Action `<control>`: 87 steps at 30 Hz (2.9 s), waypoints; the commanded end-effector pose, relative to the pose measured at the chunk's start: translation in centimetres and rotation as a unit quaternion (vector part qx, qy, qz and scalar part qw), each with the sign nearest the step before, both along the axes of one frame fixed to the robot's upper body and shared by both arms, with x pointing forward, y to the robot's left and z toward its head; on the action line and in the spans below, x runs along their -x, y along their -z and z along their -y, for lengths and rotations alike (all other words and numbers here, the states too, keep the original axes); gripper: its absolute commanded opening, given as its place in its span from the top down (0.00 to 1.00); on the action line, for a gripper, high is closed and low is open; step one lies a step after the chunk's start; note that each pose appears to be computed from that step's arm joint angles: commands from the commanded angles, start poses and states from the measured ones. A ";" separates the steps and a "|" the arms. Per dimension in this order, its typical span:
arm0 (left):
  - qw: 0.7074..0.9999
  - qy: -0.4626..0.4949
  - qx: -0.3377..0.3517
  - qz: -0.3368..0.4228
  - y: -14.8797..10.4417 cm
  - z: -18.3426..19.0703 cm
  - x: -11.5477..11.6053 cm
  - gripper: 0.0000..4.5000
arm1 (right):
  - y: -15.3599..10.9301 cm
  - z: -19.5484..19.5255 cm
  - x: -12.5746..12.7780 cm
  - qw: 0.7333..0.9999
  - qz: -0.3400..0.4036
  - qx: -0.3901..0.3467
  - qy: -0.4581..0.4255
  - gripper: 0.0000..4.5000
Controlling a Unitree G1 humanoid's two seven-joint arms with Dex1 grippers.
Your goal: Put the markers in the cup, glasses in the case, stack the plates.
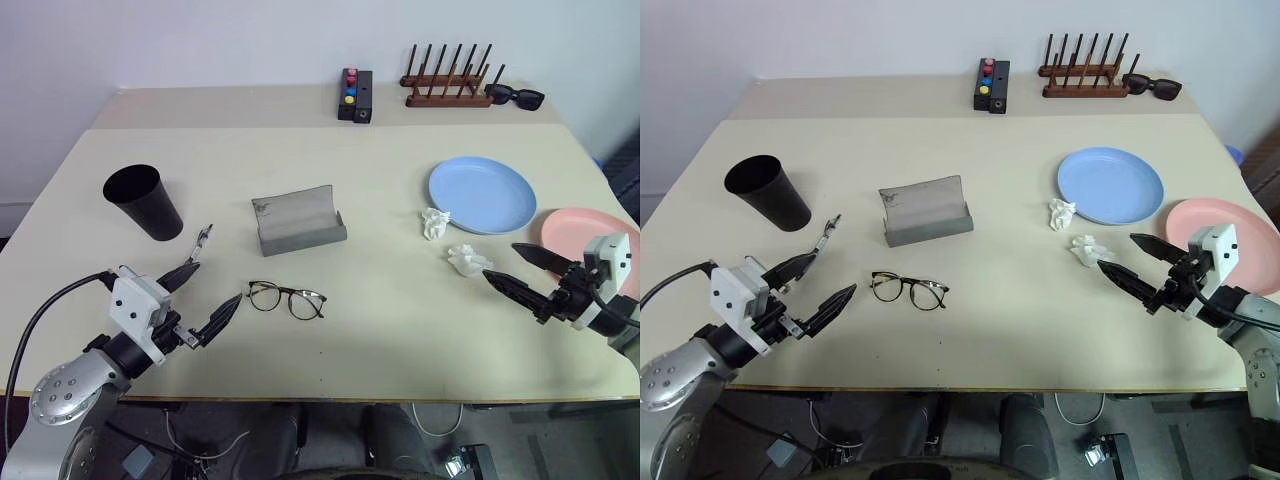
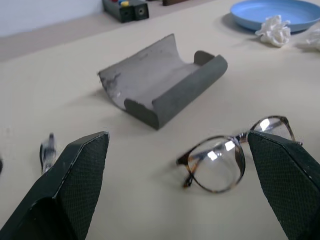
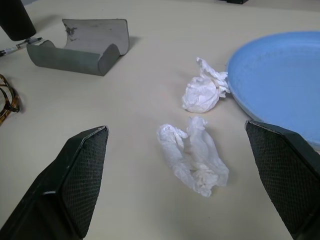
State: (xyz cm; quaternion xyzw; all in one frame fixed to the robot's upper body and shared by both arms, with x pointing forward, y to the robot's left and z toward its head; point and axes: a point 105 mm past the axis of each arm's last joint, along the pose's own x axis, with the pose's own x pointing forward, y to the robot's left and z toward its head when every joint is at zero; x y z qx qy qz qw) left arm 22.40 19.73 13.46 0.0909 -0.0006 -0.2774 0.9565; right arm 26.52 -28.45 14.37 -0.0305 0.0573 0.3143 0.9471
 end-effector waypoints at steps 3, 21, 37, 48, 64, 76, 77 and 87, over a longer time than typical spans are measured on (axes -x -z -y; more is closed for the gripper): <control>0.999 -0.006 -0.006 0.034 -1.0 -0.6 0.3 0.00 | -0.9 -0.3 -0.7 1.000 0.021 0.009 -0.014 0.01; 0.999 -0.015 0.001 0.037 0.7 -1.7 0.6 0.00 | -1.3 -1.0 -1.8 0.999 0.039 0.010 -0.026 0.01; 0.999 -0.007 0.007 0.052 -0.8 -0.4 0.2 0.00 | -1.4 -1.3 -2.0 0.999 0.039 0.012 -0.027 0.01; 0.998 -0.021 0.024 0.046 -0.8 0.0 -0.2 0.00 | -1.8 -1.4 -2.4 0.999 0.040 0.021 -0.026 0.01; 0.999 -0.003 0.031 0.034 -0.1 0.7 -0.5 0.00 | -1.9 -0.9 -1.9 0.999 0.042 0.029 -0.018 0.01; 0.999 0.014 0.027 0.041 -0.5 0.8 -1.7 0.00 | -1.9 -1.0 -2.0 0.998 0.052 0.030 -0.014 0.01; 0.999 0.015 0.027 0.041 -0.5 0.8 -1.7 0.00 | -1.9 -1.0 -2.0 0.998 0.053 0.030 -0.013 0.01; 0.998 0.004 0.032 0.054 -1.9 1.0 -1.5 0.00 | -2.0 -1.2 -2.6 0.998 0.056 0.028 -0.018 0.01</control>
